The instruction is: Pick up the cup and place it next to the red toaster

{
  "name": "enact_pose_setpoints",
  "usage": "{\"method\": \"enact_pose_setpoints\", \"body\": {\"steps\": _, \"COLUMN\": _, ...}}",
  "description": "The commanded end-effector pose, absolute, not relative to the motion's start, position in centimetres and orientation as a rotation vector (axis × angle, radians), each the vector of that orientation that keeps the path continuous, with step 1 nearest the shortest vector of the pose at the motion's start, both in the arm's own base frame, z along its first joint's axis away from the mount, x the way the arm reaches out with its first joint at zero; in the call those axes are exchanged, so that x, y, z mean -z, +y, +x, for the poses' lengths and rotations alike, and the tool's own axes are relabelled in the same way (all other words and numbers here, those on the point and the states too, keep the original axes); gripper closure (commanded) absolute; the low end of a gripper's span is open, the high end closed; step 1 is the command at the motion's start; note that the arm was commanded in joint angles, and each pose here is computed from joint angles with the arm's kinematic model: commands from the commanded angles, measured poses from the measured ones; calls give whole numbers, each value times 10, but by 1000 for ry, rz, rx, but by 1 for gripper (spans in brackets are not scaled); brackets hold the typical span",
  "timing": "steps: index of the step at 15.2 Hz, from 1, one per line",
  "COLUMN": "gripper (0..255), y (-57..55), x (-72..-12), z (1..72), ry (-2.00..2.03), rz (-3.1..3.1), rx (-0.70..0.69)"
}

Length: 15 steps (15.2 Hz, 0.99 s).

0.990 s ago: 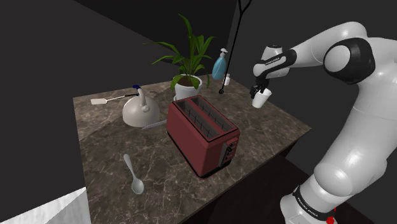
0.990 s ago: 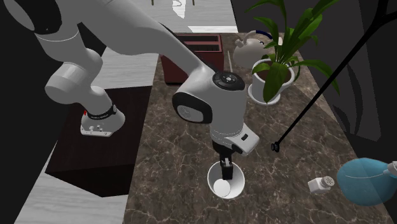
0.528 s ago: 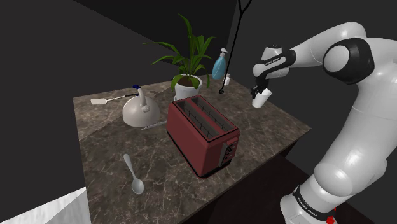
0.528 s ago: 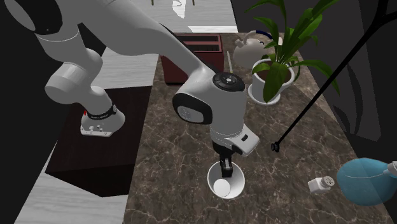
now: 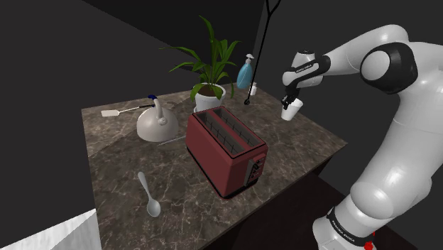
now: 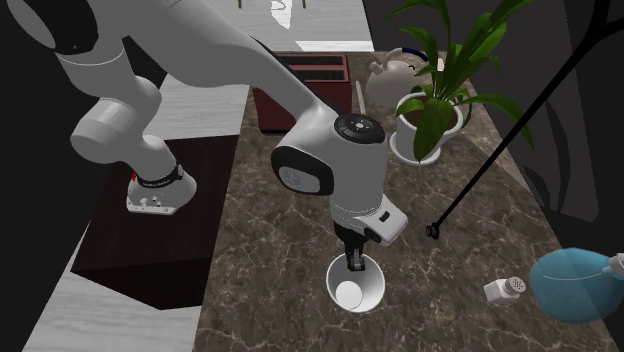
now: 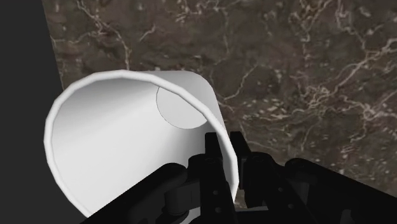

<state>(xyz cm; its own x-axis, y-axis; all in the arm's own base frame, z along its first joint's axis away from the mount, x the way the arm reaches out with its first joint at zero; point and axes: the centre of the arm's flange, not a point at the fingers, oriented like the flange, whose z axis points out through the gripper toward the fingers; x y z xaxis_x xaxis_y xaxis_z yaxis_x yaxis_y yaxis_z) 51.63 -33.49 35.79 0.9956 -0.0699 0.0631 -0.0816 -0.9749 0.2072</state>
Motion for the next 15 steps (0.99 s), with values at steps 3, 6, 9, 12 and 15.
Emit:
{"method": "enact_pose_setpoints", "body": {"steps": 3, "gripper": 255, "y": -335, "x": -368, "z": 516, "ry": -113, "rz": 2927, "rx": -81}}
{"method": "enact_pose_setpoints", "body": {"steps": 6, "gripper": 255, "y": -335, "x": -384, "z": 516, "ry": -113, "rz": 2927, "rx": -81}}
{"method": "enact_pose_setpoints", "body": {"steps": 9, "gripper": 255, "y": -335, "x": -400, "z": 516, "ry": -113, "rz": 2927, "rx": -81}}
{"method": "enact_pose_setpoints", "body": {"steps": 12, "gripper": 255, "y": -335, "x": -416, "z": 516, "ry": -113, "rz": 2927, "rx": -81}}
{"method": "enact_pose_setpoints", "body": {"steps": 15, "gripper": 255, "y": -335, "x": -432, "z": 516, "ry": -113, "rz": 2927, "rx": -81}}
